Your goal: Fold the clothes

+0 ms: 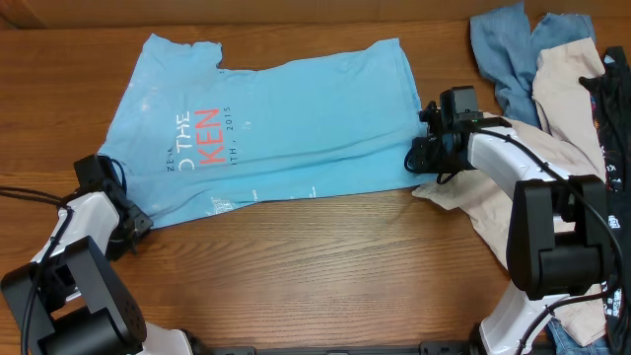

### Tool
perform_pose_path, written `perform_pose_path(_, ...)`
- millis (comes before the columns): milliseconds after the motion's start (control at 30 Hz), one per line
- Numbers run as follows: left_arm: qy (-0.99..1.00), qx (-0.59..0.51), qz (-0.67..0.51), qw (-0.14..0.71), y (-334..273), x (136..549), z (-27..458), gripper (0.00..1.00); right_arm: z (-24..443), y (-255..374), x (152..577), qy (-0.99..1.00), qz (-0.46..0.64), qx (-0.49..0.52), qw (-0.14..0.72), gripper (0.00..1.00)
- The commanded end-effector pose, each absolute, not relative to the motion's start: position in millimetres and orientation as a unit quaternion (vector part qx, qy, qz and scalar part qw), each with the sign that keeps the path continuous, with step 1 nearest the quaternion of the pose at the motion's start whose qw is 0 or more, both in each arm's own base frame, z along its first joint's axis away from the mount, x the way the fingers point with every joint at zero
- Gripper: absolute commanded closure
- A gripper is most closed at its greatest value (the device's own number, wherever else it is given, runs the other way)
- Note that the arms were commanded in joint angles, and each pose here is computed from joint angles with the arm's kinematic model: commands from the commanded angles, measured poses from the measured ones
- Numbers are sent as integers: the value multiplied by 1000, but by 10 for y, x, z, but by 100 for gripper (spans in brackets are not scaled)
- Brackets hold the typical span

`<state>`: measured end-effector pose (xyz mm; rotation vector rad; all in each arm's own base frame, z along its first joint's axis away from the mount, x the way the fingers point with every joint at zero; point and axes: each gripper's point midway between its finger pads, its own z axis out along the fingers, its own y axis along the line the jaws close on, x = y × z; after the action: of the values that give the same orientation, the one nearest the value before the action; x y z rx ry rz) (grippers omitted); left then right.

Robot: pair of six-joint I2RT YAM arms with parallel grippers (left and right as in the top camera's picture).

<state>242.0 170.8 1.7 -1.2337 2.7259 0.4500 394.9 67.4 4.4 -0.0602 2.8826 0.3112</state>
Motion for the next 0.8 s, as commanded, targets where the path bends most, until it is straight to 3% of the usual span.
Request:
perform_pose_path(0,900,-402,155,57,1717,2394,-33,65,-121,640,3864,991,96,-19,95,63)
perform_pose_path(267,894,-404,180,76,1831,2445,9,53,-121,640,3863,991,96,-19,95,63)
perform_pose_path(467,891,-399,201,87,1913,2468,46,51,-121,640,3865,991,96,-19,95,63)
perform_pose_path(600,893,-396,190,96,1900,2528,40,59,-121,640,3864,991,96,-19,95,63)
perform_pose_path(767,895,-389,190,105,1919,2573,50,89,-121,640,3864,991,96,-19,95,63)
